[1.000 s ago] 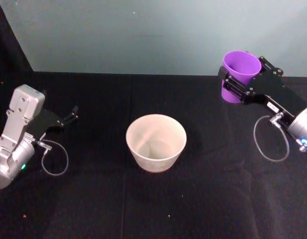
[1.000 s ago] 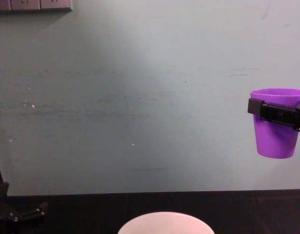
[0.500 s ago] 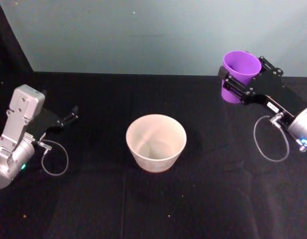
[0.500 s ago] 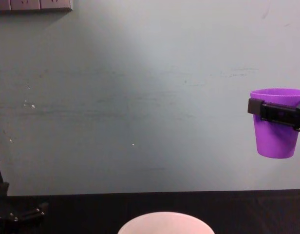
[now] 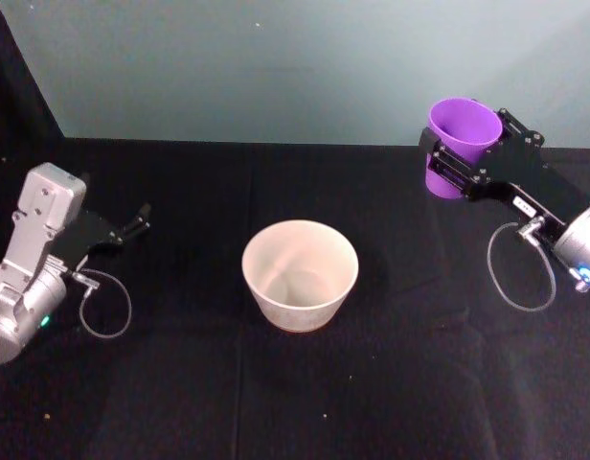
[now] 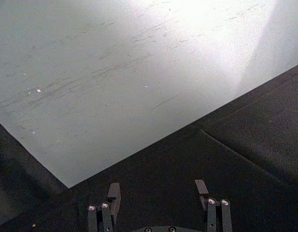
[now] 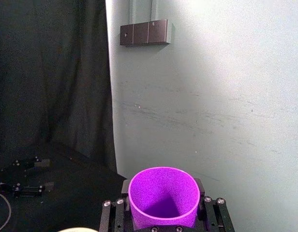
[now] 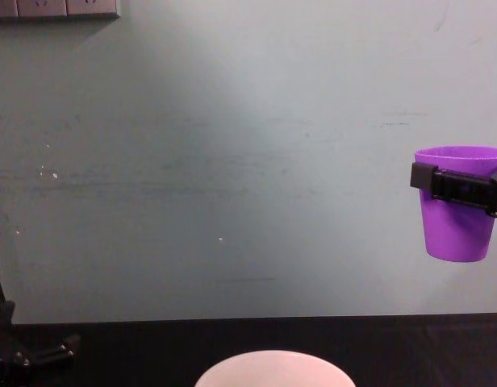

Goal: Pick up the cup and pour the mung beans from the cup into the bowl.

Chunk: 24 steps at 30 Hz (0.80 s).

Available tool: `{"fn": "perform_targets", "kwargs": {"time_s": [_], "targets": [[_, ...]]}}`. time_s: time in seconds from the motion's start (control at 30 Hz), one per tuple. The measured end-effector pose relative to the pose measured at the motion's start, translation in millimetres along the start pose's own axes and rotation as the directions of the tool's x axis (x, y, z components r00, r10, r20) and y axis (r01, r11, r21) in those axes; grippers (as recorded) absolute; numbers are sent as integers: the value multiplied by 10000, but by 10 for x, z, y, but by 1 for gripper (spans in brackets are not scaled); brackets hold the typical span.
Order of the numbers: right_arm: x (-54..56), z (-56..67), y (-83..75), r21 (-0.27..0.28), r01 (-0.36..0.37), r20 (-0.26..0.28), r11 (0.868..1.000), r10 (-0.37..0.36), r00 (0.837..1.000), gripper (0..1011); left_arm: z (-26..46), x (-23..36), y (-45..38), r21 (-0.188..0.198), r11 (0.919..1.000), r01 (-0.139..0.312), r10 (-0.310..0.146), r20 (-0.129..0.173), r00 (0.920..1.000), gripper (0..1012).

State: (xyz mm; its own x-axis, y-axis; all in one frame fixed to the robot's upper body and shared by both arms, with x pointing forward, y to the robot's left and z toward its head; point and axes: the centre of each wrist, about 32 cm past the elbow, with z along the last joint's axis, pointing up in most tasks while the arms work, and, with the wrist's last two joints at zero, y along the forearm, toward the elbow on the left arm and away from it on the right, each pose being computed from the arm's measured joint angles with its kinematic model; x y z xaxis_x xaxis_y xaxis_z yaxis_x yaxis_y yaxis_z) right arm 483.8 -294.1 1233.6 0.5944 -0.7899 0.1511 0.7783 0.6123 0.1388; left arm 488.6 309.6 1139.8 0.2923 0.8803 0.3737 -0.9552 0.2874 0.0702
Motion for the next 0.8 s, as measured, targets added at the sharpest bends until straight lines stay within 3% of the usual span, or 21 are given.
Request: {"fn": "perform_targets", "kwargs": {"time_s": [0.8], "targets": [[0,0,0,1,0,0,10000,0,10000,743,0,0,0,0,10000,0,0,0,10000,1000]]}}
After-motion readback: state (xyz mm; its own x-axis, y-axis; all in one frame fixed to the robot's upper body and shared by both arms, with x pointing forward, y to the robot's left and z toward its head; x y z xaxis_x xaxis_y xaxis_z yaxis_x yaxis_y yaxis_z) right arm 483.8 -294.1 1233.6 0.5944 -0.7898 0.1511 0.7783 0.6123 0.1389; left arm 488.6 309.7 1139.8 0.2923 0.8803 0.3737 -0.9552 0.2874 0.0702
